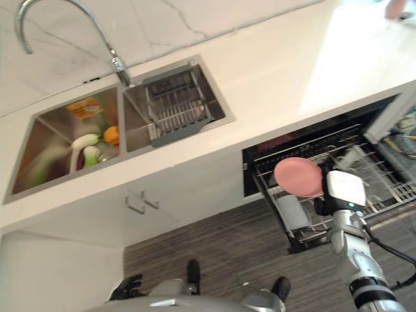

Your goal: Place the dishes in the dishwasher.

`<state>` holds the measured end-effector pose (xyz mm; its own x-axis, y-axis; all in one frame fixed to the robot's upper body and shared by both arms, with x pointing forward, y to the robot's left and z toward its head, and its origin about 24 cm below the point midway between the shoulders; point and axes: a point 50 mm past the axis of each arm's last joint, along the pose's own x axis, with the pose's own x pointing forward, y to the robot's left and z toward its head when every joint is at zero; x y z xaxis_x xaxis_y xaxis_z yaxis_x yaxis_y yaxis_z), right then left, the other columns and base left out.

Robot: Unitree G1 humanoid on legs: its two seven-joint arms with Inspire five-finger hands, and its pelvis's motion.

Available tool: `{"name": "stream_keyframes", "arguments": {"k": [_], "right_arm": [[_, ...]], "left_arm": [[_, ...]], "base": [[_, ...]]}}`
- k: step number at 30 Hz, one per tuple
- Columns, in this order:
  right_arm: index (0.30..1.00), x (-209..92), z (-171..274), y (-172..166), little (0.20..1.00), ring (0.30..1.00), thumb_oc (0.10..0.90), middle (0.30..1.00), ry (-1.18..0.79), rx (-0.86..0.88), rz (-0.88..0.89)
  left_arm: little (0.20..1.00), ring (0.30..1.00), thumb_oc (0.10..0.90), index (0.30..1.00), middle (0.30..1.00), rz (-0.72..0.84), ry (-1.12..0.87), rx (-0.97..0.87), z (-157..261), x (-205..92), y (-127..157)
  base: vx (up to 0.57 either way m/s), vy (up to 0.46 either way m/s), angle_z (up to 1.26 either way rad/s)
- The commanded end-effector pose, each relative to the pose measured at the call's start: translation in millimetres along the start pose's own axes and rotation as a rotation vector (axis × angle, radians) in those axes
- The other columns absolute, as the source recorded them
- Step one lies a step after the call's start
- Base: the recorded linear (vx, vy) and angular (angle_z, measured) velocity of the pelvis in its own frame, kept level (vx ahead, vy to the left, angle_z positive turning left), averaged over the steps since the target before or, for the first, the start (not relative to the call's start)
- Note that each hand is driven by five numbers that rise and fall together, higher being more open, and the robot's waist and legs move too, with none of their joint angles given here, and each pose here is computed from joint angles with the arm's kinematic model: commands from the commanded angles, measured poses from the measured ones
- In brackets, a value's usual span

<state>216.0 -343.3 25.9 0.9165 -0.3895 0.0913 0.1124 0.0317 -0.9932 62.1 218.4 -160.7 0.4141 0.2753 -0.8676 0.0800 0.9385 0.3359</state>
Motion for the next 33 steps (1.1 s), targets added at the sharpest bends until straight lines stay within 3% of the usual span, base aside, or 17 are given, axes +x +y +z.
{"name": "stream_keyframes", "arguments": {"k": [1,5,9,10,11,16,22,26,29,33], "right_arm": [[0.9,12,-35,-83,0.9,0.9,0.8,0.9,0.092,-0.016,-0.417],[0.9,-15,-79,-95,0.9,0.9,0.8,0.9,0.305,0.003,-0.538],[0.9,-54,-129,-59,0.9,0.9,0.8,0.9,0.63,0.032,-0.442],[0.86,-62,-133,-50,0.86,0.86,0.773,0.86,0.675,0.041,-0.413],[0.3,-71,-134,-37,0.3,0.3,0.4,0.3,0.713,0.063,-0.355],[0.3,-86,-115,5,0.3,0.3,0.4,0.3,0.737,0.21,-0.18],[0.3,-32,-44,28,0.3,0.3,0.4,0.3,0.414,0.317,0.022],[0.3,-4,-12,39,0.3,0.3,0.4,0.3,0.348,0.407,0.106],[0.3,14,-3,36,0.3,0.3,0.4,0.3,0.344,0.437,0.126],[0.3,52,3,2,0.3,0.3,0.4,0.3,0.304,0.434,0.039]], "left_arm": [[0.9,0.9,0.8,0.9,0.9,0.018,0.073,0.075,-12,1,2],[0.9,0.9,0.8,0.9,0.9,0.018,0.054,0.059,-2,4,-2],[0.9,0.9,0.8,0.9,0.9,0.025,-0.013,-0.006,19,7,-4],[0.9,0.9,0.8,0.9,0.9,0.027,-0.021,-0.017,22,7,-3],[0.9,0.9,0.8,0.9,0.9,0.024,-0.037,-0.037,27,8,-4],[0.9,0.9,0.8,0.9,0.9,0.009,-0.065,-0.049,37,8,-5],[0.9,0.9,0.8,0.9,0.9,-0.024,-0.03,0.016,24,7,-5],[0.9,0.9,0.8,0.9,0.9,-0.021,-0.017,0.046,17,6,1],[0.9,0.9,0.8,0.9,0.9,-0.012,-0.025,0.037,16,6,6],[0.9,0.9,0.8,0.9,0.9,-0.028,-0.04,0.024,13,3,3]], "base": [[0.01,-0.041,-0.23],[-0.01,-0.022,-0.49],[-0.01,-0.004,-0.67],[0.01,-0.005,-0.51],[0.0,-0.015,-0.35],[0.0,-0.016,-0.29],[0.0,-0.003,0.05],[-0.01,0.023,0.32],[-0.03,0.056,0.75],[-0.05,0.102,0.7]]}}
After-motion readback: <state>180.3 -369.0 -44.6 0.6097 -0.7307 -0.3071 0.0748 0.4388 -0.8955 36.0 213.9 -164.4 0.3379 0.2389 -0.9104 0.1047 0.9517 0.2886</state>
